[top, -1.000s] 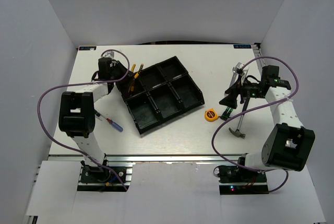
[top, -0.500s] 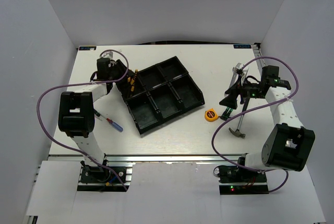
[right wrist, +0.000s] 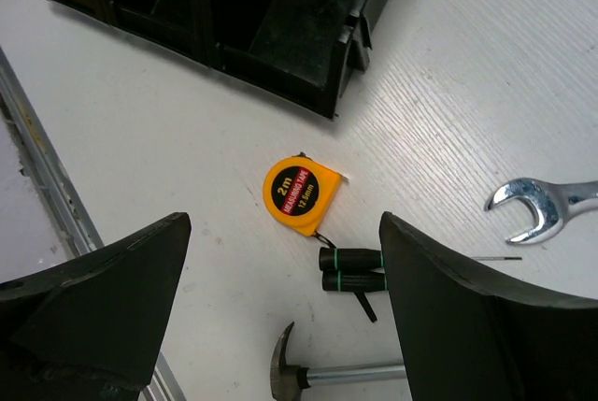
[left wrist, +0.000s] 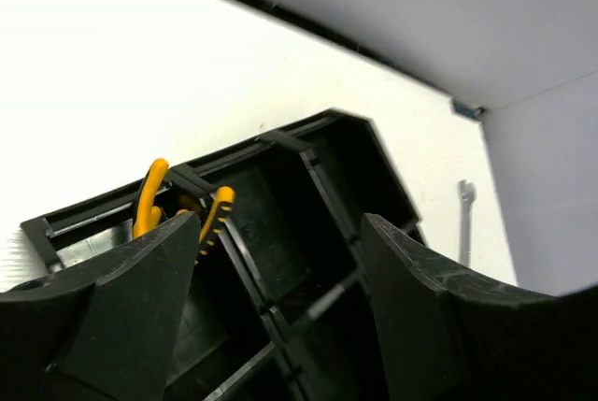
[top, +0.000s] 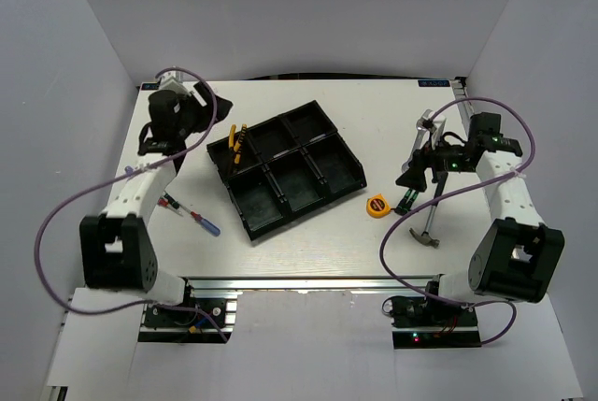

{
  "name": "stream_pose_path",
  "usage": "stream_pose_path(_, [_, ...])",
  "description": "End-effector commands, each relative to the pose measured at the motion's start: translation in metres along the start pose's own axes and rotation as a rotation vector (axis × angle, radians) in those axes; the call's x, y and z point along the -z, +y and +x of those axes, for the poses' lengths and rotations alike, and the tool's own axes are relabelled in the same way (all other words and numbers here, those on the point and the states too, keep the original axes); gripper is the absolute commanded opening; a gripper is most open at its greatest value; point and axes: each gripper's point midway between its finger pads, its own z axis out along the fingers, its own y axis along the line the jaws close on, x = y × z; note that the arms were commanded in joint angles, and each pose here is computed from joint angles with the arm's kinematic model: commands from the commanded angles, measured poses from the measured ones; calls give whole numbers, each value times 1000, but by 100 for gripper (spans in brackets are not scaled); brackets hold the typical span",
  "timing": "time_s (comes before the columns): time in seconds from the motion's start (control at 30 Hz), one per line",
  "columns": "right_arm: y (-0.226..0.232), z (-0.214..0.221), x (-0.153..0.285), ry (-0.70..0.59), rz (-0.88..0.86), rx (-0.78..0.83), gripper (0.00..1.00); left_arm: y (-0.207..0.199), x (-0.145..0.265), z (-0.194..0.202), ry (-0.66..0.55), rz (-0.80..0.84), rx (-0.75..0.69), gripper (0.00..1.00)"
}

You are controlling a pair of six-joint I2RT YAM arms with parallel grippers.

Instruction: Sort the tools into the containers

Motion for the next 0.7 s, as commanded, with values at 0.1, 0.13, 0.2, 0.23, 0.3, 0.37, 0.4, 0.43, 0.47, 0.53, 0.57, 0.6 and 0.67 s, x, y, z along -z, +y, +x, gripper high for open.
stream_pose_path(0.1, [-22, 14, -2, 113, 73, -16, 89, 9, 61, 4, -29, -77, 31, 83])
stream_pose_path(0.13, [-23, 16, -5, 126, 72, -20, 89, 12, 67, 7, -27, -99, 40, 85])
stream_pose_path(0.2, [-29, 17, -7, 150, 107, -20, 89, 24, 82, 7, -39, -153, 58, 87])
stream_pose_path(0.23, [-26, 19, -14, 169, 98, -8, 89, 34, 88, 11, -38, -185, 69, 88])
stream_pose_path(0.3, [-28, 27, -28, 240, 162, -9, 89, 44, 98, 19, -32, -229, 80, 91])
stream_pose_path(0.37, [-32, 35, -41, 299, 255, -22, 90, 50, 105, 25, -19, -255, 91, 91])
stream_pose_path(0.4, [-23, 46, -54, 340, 273, -32, 89, 50, 110, 25, -27, -255, 97, 91])
stream_pose_path(0.43, [-23, 50, -60, 354, 305, -47, 89, 54, 112, 33, -12, -269, 104, 91])
stream_pose_path(0.47, [-26, 54, -64, 363, 358, -72, 89, 55, 114, 35, -12, -272, 106, 91])
stream_pose_path(0.53, [-18, 71, -75, 404, 379, -106, 89, 57, 120, 39, -11, -282, 115, 91])
stream_pose_path(0.57, [-24, 76, -76, 420, 439, -132, 89, 58, 122, 40, -12, -286, 116, 91])
stream_pose_path(0.6, [-21, 82, -80, 438, 449, -132, 89, 57, 124, 39, -19, -288, 112, 91])
stream_pose_path(0.67, [-25, 88, -80, 449, 495, -155, 89, 59, 127, 40, -17, -298, 113, 91])
